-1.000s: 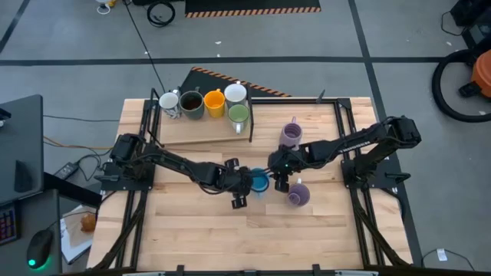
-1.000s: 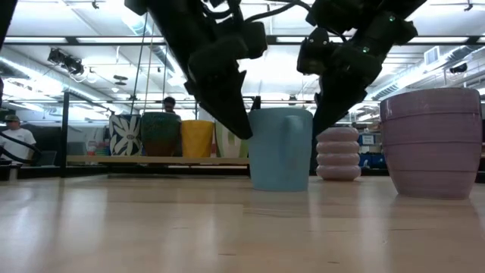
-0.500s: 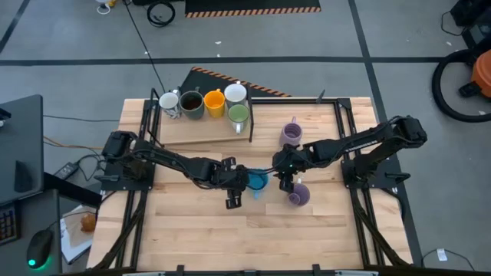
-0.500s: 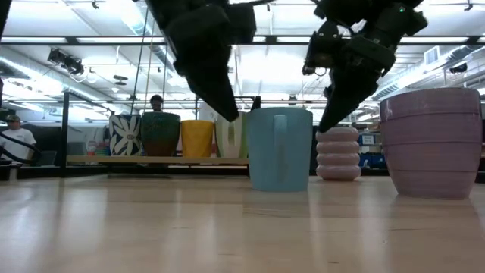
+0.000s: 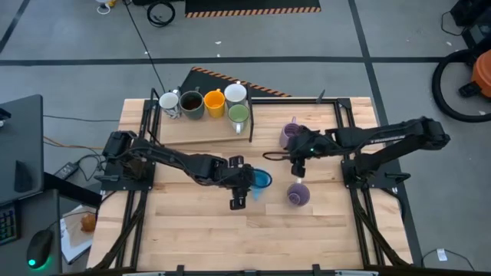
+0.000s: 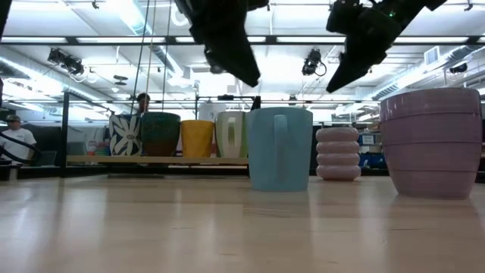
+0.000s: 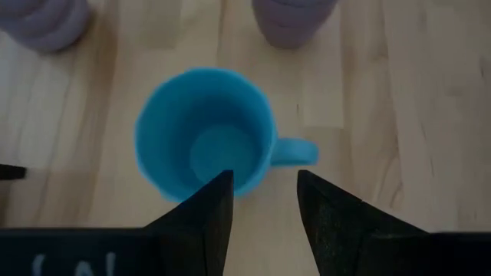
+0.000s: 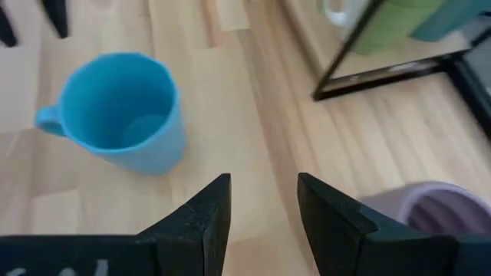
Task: Place coffee mugs
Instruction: Put the blue mug on the shelf
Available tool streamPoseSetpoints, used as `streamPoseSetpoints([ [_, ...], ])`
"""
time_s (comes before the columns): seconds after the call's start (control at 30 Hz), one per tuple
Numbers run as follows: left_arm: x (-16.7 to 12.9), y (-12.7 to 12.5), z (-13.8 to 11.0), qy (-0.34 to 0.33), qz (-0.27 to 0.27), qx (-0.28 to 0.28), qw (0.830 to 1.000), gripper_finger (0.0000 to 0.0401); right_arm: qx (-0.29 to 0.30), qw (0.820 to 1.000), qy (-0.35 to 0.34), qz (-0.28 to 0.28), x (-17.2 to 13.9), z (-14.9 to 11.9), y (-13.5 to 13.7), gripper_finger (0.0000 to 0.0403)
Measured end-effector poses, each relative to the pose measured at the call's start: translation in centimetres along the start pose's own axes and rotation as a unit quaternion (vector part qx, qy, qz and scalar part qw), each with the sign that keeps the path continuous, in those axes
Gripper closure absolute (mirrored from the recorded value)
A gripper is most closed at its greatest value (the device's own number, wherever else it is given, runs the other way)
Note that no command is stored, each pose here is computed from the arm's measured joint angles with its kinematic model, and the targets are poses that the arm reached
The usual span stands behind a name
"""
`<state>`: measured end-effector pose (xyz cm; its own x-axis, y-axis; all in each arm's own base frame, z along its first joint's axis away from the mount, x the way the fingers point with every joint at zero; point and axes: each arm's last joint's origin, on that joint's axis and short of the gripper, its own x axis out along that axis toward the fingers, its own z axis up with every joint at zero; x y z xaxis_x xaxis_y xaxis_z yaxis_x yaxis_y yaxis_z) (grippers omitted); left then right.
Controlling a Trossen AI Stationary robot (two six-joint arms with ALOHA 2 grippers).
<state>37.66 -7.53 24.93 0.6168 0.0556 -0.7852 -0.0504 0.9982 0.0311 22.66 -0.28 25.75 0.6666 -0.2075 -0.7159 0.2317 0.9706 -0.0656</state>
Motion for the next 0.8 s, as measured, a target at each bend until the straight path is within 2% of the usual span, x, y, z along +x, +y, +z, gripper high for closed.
streamPoseSetpoints([
  [0.27, 0.3, 0.1, 0.6, -0.02, -0.004, 0.028, 0.999, 0.0249, 0.01, 1.0, -0.003, -0.023, -0.7, -0.7, -0.4, 0.0245],
  [0.4, 0.9, -0.1, 0.9, -0.04, -0.007, 0.068, 0.997, 0.0249, 0.018, 1.0, -0.006, -0.023, -0.2, -1.1, -0.2, 0.0245],
  [0.67, 2.4, -0.4, 0.1, -0.006, -0.017, 0.163, 0.986, 0.0248, 0.021, 1.0, -0.007, -0.01, 0.0, -2.0, 0.5, 0.0245],
  [0.8, 3.1, -0.5, -0.2, 0.004, -0.031, 0.191, 0.981, 0.0248, 0.021, 1.0, -0.011, -0.007, -0.1, -2.1, 0.6, 0.0245],
])
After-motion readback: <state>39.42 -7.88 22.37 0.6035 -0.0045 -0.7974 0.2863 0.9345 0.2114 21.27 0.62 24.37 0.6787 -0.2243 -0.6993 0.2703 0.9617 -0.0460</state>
